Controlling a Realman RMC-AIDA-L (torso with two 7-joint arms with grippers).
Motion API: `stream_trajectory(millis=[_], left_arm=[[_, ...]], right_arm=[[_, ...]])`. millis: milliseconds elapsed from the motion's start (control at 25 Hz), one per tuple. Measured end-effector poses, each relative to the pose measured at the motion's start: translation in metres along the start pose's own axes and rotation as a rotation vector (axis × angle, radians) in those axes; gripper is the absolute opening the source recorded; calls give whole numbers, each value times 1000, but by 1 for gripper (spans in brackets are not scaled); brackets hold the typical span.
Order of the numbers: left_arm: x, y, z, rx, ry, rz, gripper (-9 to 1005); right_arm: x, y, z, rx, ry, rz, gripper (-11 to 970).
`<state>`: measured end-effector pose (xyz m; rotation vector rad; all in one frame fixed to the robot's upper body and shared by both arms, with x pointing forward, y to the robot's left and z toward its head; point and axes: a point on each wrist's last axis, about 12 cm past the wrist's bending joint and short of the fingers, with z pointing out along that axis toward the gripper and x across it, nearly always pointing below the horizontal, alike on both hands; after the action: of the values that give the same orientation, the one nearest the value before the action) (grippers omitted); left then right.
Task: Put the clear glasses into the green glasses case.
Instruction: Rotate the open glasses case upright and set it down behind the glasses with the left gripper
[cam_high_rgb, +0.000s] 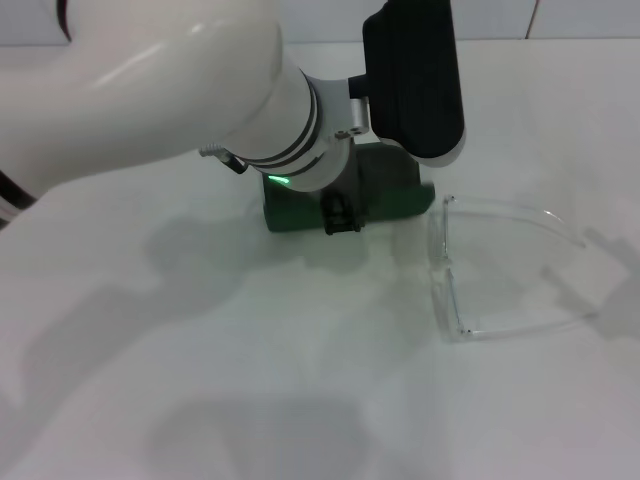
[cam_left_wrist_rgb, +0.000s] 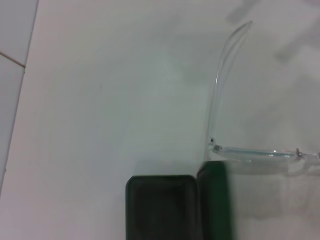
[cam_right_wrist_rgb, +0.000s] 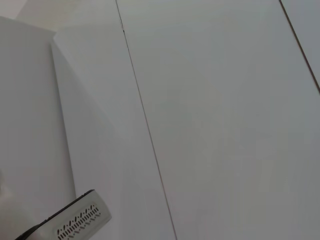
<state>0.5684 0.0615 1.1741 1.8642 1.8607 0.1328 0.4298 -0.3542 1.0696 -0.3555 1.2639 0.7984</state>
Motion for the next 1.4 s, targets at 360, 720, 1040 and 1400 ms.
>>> stream_trajectory(millis=[360, 720, 1040, 1400], left_arm=[[-2, 2, -3, -17, -14, 3, 434], [-8, 22, -15, -179, -54, 30, 435], [6, 46, -7, -280, -129, -60, 429], [28, 48, 10, -350, -179, -116, 428]], right_arm=[[0, 0, 0, 1, 2, 1, 822], [1, 0, 0, 4, 1, 6, 821], [3, 2, -3, 11, 8, 15, 820], [5, 3, -4, 23, 8, 12, 819]])
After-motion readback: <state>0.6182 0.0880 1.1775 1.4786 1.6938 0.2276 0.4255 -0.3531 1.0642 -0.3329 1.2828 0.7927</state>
